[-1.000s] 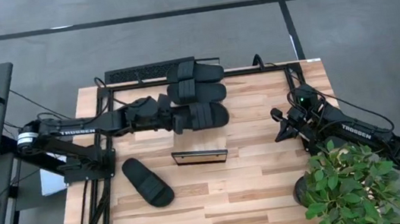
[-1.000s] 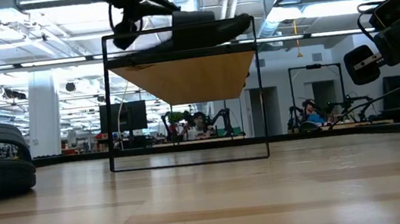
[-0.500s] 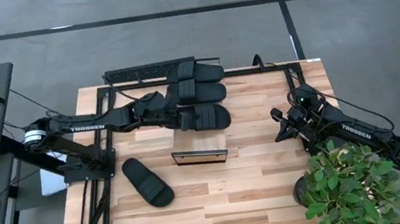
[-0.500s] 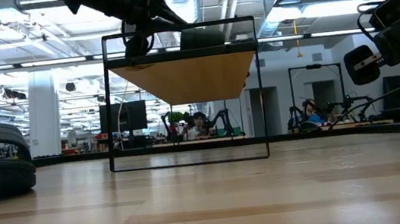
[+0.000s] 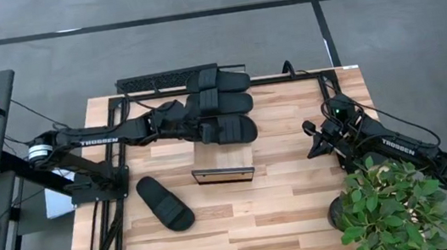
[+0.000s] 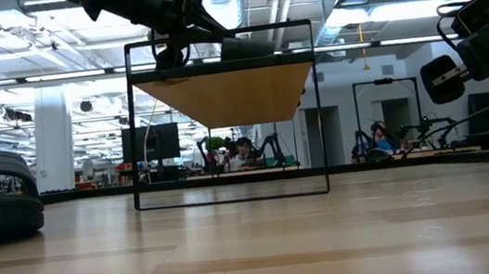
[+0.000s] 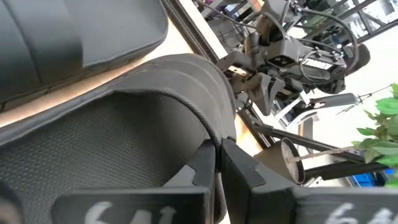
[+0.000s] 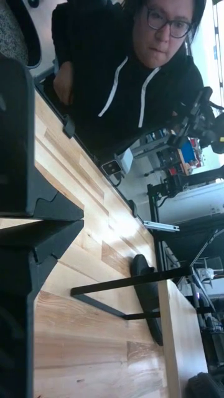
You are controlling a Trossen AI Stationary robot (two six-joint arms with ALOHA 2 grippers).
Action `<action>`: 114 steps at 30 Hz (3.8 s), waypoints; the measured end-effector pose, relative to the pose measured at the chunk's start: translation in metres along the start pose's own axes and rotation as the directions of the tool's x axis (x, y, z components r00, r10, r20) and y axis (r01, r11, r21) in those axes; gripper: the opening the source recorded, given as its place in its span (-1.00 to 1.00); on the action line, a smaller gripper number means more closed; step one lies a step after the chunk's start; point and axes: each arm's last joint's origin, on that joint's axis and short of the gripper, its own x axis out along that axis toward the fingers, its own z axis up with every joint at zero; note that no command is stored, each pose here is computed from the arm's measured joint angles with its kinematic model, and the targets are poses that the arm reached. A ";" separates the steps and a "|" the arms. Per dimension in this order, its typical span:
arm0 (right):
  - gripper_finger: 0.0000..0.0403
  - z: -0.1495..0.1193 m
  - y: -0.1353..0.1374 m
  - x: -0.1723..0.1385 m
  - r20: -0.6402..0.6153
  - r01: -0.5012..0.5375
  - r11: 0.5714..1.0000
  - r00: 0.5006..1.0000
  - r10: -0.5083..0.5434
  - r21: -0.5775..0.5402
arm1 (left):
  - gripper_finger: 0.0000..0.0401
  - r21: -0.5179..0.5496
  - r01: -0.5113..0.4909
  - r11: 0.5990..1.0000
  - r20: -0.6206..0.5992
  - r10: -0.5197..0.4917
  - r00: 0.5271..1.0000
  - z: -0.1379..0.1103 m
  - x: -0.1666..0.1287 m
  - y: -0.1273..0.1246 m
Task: Pick and place slides into the shelf
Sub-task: Put the black slide on the shelf
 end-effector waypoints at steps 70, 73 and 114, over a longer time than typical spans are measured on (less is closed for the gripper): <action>-1.00 0.000 0.000 0.000 0.000 0.000 1.000 1.000 0.000 0.005 | -0.43 0.685 0.150 0.713 -0.544 0.365 0.755 -0.086 -0.146 0.005; -1.00 0.000 0.000 0.000 0.000 0.000 1.000 1.000 0.000 0.005 | -0.43 0.675 0.176 0.716 -0.586 0.376 0.718 -0.102 -0.145 0.008; -1.00 0.000 0.000 0.000 0.000 0.000 1.000 1.000 0.000 0.005 | -0.43 0.365 -0.505 0.782 -0.552 0.619 0.559 -0.163 -0.129 0.089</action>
